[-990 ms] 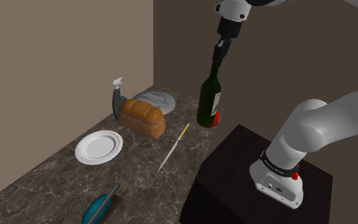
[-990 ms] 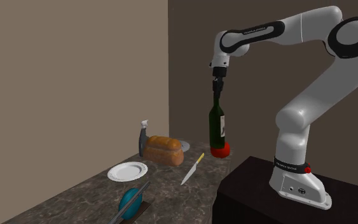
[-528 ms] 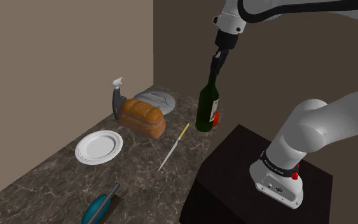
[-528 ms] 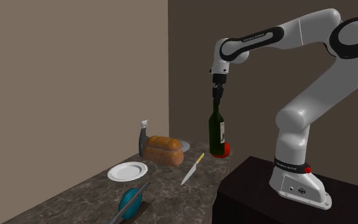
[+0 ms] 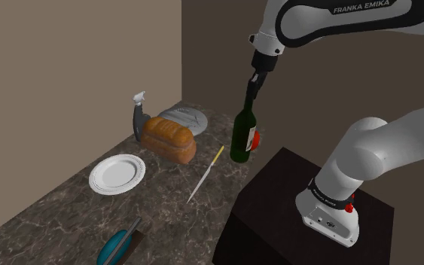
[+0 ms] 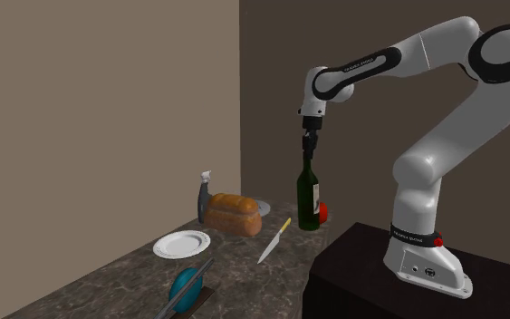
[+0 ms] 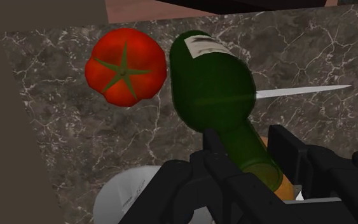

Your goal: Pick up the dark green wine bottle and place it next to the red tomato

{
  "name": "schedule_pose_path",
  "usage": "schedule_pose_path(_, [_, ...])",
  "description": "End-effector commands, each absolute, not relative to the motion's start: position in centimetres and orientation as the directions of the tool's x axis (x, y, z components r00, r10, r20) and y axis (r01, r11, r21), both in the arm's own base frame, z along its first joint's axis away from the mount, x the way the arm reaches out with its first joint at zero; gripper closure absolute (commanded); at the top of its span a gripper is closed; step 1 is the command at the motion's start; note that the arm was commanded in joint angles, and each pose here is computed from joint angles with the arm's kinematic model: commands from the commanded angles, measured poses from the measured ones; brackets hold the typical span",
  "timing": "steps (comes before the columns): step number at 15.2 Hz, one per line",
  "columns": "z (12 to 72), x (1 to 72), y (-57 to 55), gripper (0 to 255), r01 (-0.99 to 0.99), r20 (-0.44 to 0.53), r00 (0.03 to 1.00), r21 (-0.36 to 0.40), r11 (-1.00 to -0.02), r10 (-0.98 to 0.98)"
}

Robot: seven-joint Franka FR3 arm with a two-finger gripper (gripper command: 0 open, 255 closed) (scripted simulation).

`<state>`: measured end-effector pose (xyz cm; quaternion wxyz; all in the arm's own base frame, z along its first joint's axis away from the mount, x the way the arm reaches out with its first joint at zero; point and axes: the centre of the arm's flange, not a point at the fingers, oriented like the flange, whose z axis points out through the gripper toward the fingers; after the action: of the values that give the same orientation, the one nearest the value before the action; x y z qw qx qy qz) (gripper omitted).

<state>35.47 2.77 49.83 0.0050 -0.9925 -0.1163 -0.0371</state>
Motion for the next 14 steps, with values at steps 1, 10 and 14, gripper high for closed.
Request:
schedule_pose_path(1, [48.8,35.4,2.8,255,0.231,0.076,0.970,-0.001,-0.973,0.230])
schedule_pose_path(10, [47.2,35.4,2.8,255,0.231,0.076,0.970,-0.001,-0.973,0.230])
schedule_pose_path(14, [47.2,35.4,2.8,0,0.231,0.076,0.970,-0.001,-0.973,0.230])
